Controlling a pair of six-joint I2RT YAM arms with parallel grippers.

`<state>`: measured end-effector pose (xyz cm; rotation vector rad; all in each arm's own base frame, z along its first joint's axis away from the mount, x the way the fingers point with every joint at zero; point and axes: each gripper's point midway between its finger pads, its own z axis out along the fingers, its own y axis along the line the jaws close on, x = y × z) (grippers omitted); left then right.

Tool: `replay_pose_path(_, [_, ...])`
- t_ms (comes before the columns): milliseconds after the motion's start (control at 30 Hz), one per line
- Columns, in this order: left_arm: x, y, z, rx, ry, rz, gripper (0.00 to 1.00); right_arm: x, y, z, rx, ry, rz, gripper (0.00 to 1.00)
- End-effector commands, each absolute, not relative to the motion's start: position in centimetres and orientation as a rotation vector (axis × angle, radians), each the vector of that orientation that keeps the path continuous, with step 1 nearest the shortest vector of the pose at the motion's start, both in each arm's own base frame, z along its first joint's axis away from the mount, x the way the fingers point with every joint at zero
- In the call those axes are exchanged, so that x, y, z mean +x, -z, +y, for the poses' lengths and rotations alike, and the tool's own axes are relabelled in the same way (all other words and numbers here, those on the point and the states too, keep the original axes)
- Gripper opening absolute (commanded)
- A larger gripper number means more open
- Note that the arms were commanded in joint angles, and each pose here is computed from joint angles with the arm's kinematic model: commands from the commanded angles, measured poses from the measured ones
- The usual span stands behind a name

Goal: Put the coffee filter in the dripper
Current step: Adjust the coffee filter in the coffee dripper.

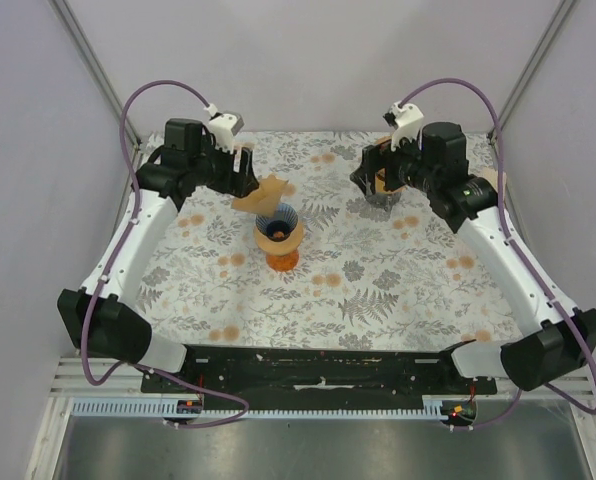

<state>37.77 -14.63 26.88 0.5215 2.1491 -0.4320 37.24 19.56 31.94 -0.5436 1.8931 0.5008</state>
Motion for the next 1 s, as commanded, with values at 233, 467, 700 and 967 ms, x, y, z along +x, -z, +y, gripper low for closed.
replay_pose_path(233, [33.4, -24.1, -18.5, 0.709, 0.715, 2.137, 0.69, 36.0, -32.6, 24.7, -0.562, -0.740, 1.807, 0.98])
replay_pose_path(467, [32.8, -22.2, -18.8, 0.723, 0.686, 2.162, 0.68, 35.5, -31.4, 31.0, -0.638, -0.765, 1.851, 0.98])
replay_pose_path(700, [33.7, -20.3, -17.4, 0.633, 0.585, 2.216, 0.68, 34.9, -27.5, 33.0, -0.670, -0.739, 1.978, 0.97])
replay_pose_path(967, [34.0, -19.5, -17.7, 0.581, 0.605, 2.245, 0.66, 34.4, -23.9, 34.9, -0.735, -0.751, 2.065, 0.88])
